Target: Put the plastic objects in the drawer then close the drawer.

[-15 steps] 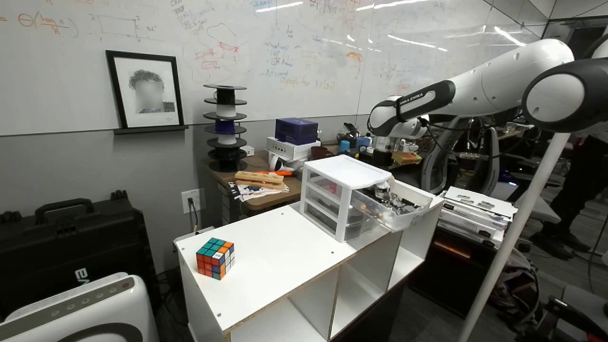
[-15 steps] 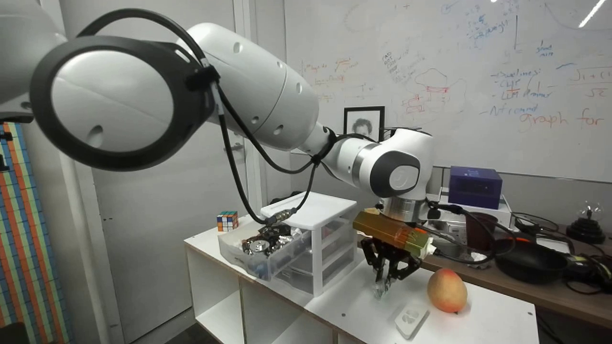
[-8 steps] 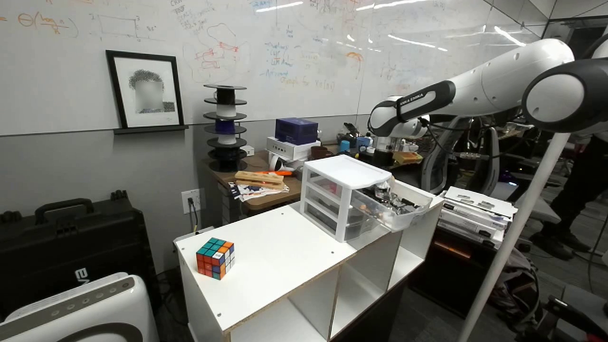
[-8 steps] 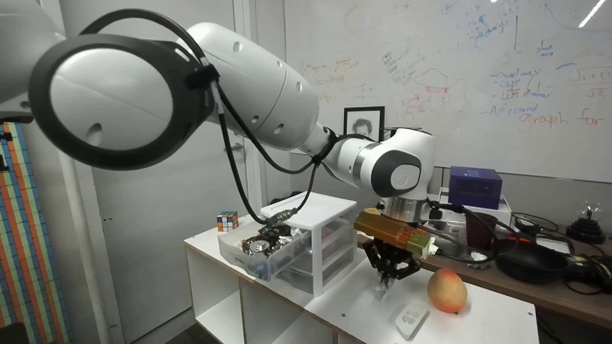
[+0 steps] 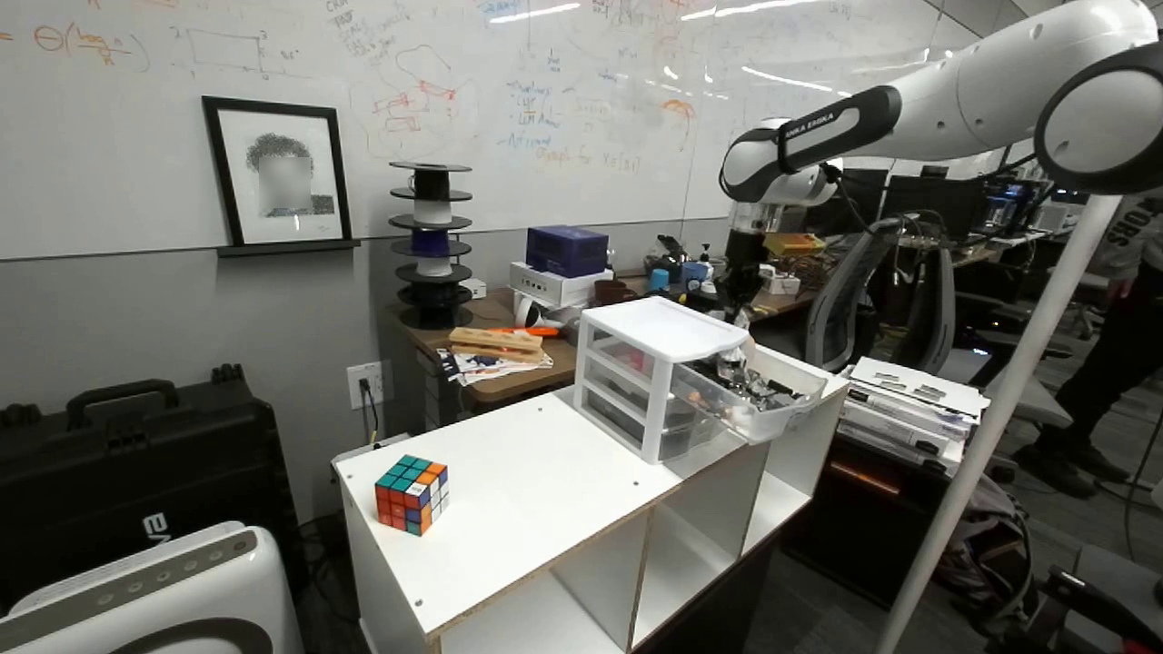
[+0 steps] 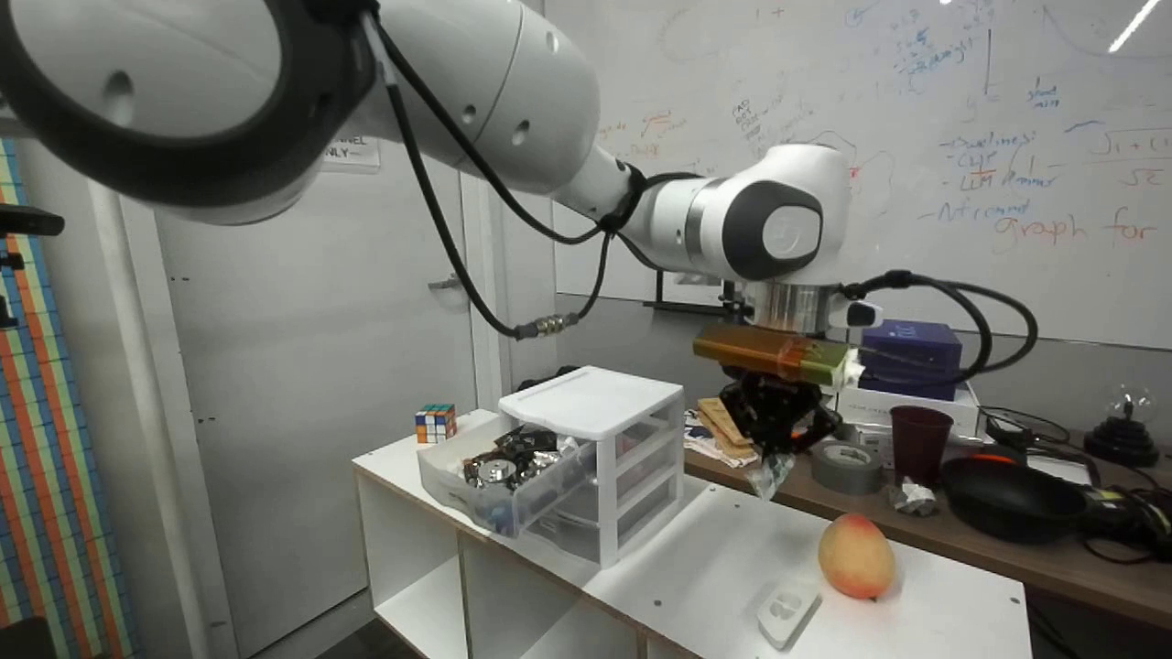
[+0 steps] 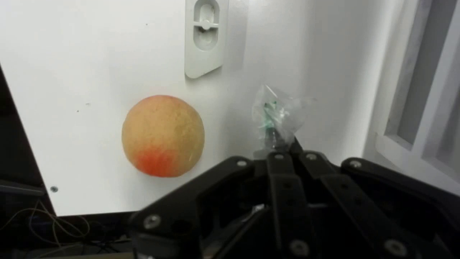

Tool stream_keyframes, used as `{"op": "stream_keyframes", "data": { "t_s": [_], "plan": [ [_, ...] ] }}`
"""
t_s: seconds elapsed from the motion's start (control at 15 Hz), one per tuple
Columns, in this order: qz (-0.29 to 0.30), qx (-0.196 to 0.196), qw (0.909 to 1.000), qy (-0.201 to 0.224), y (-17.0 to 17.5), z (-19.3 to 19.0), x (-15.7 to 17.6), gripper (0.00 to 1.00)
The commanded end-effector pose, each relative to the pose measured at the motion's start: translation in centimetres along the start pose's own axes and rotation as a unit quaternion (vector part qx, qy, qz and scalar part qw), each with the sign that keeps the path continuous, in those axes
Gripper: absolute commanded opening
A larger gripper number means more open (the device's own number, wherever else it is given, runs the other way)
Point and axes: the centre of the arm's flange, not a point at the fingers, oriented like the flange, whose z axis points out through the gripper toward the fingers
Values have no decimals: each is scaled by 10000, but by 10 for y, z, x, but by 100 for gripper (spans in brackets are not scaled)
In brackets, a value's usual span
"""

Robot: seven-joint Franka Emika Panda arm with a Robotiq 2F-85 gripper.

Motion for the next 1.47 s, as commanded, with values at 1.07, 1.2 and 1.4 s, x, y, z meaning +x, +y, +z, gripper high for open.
{"op": "stream_keyframes", "data": {
  "t_s": [1.07, 1.2, 1.4],
  "plan": [
    [-1205, -573, 9819, -1341, -163, -111, -165, 1],
    [-1688, -509, 9725, -1524, -171, -110, -175, 1],
    [-2342, -401, 9566, -1689, -198, -97, -190, 1]
  ]
}}
